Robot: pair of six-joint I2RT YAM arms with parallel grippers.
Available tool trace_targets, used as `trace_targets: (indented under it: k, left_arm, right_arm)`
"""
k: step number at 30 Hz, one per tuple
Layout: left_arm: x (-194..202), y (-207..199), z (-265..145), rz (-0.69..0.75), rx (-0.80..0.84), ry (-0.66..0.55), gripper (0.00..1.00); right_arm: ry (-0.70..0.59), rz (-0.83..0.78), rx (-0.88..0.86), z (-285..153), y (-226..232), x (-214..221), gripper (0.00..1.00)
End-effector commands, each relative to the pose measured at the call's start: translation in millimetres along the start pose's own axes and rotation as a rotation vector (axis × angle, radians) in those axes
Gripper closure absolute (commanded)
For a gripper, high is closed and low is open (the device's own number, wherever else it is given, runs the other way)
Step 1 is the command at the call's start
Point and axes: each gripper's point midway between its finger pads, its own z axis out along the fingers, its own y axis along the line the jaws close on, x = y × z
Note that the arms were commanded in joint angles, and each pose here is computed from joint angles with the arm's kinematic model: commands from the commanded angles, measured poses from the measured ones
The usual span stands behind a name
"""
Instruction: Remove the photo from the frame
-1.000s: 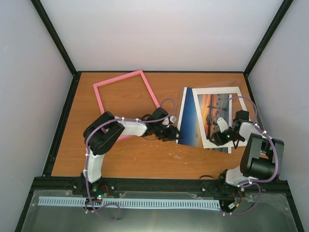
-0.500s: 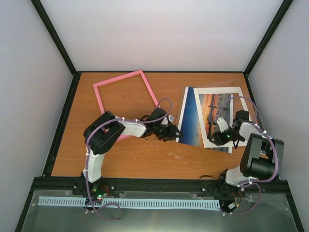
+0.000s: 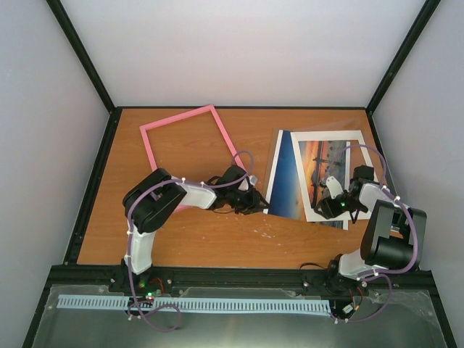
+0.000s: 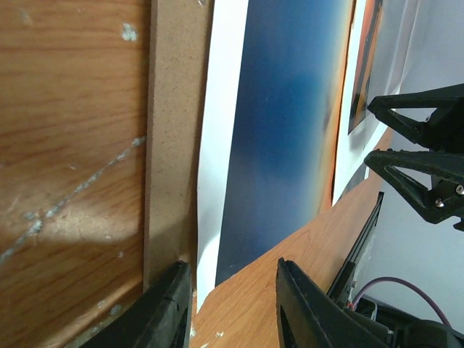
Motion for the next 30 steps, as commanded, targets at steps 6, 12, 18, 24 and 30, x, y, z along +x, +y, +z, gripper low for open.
trace_targets:
  k: [6,12,18,24,30]
  left_arm:
    - [2.9,4.5,10.7,-0.032,-0.027,0.032,0.65]
    - [2.9,11.6,14.9,-0.053,-0.059,0.045,0.68]
    - [0.0,15.8,18.6,-0.072,-0.069,0.039,0.89]
    - [-5.6,-5.0,4.9,-0.022,-0.028,-0.001,0.99]
    - [-10.5,-24.2,-42.5,0.051,-0.039,-0.086,0.99]
  right_arm:
    - [0.005,-0.011,-0.009,-1.5,4.5,1.0,0.41]
    - [0.0,-0.012,-0.007,-2.1,4.2,-0.1,0.41]
    - [-0.008,-0.019,-0.005,-3.7,5.2,-1.2,0.41]
    - [-0.026,-0.024,-0.023,-16.3,10.7,-11.8,0.4]
    - [-0.148,-0.074,0.002,-67.2,20.7,-56.3,0.35]
